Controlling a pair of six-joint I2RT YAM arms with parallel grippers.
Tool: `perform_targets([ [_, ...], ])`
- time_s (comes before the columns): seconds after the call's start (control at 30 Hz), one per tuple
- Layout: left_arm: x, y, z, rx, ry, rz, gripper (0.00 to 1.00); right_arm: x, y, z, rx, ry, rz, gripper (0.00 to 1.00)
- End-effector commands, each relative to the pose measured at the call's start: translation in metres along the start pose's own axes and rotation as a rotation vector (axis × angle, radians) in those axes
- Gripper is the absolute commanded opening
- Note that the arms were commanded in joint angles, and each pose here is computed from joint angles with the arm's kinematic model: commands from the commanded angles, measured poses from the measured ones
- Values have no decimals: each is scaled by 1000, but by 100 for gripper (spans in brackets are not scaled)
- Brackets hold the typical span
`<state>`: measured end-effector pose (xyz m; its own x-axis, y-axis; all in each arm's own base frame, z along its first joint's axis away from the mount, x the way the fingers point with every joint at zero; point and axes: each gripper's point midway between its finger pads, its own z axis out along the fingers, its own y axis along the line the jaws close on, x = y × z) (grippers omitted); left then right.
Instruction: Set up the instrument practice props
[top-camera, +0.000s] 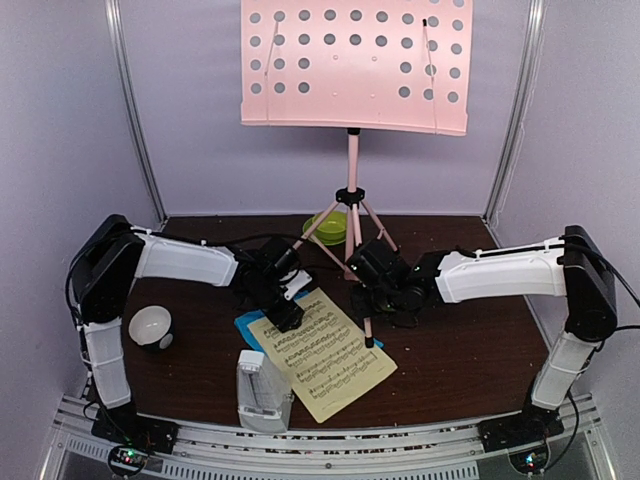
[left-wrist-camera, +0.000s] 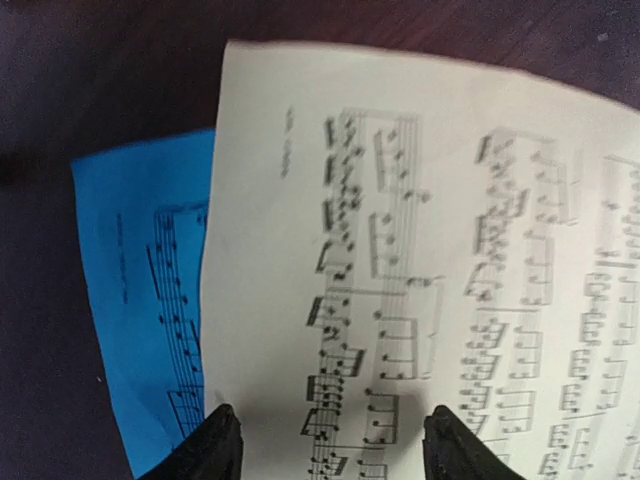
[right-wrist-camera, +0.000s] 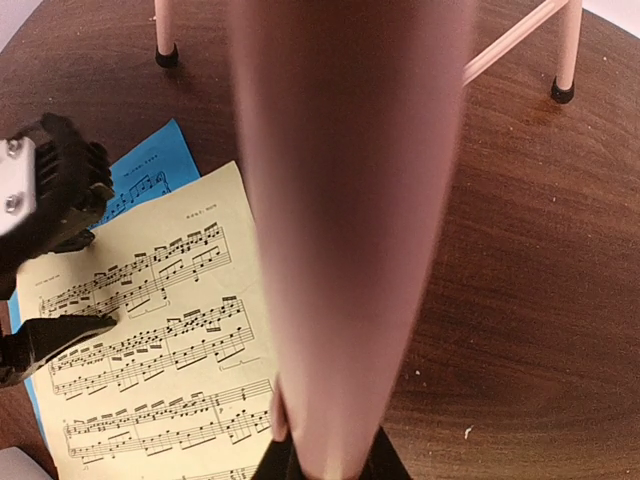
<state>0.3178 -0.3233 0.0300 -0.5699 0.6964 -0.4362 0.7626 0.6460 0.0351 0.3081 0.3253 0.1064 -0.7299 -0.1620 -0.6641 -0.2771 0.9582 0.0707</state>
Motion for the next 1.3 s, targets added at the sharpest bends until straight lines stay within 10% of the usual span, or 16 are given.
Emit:
perform_targets([
  [0.0, 39, 23, 10, -117, 162, -144, 64, -16, 8, -17, -31, -29, -36, 0],
  [0.3, 153, 53, 0, -277, 354, -439, 64, -17, 6, -20, -28, -33, -40, 0],
  [0.63, 191, 97, -20, -365, 362, -598, 63, -18, 3, -27, -35, -43, -39, 0],
  [1.13, 138, 90, -61, -216, 112, -655, 71, 21, -6, -1, -16, 17, -47, 0],
  [1.27, 122, 89, -68, -140, 43, -691, 78, 22, -3, -1, -34, 22, -52, 15],
])
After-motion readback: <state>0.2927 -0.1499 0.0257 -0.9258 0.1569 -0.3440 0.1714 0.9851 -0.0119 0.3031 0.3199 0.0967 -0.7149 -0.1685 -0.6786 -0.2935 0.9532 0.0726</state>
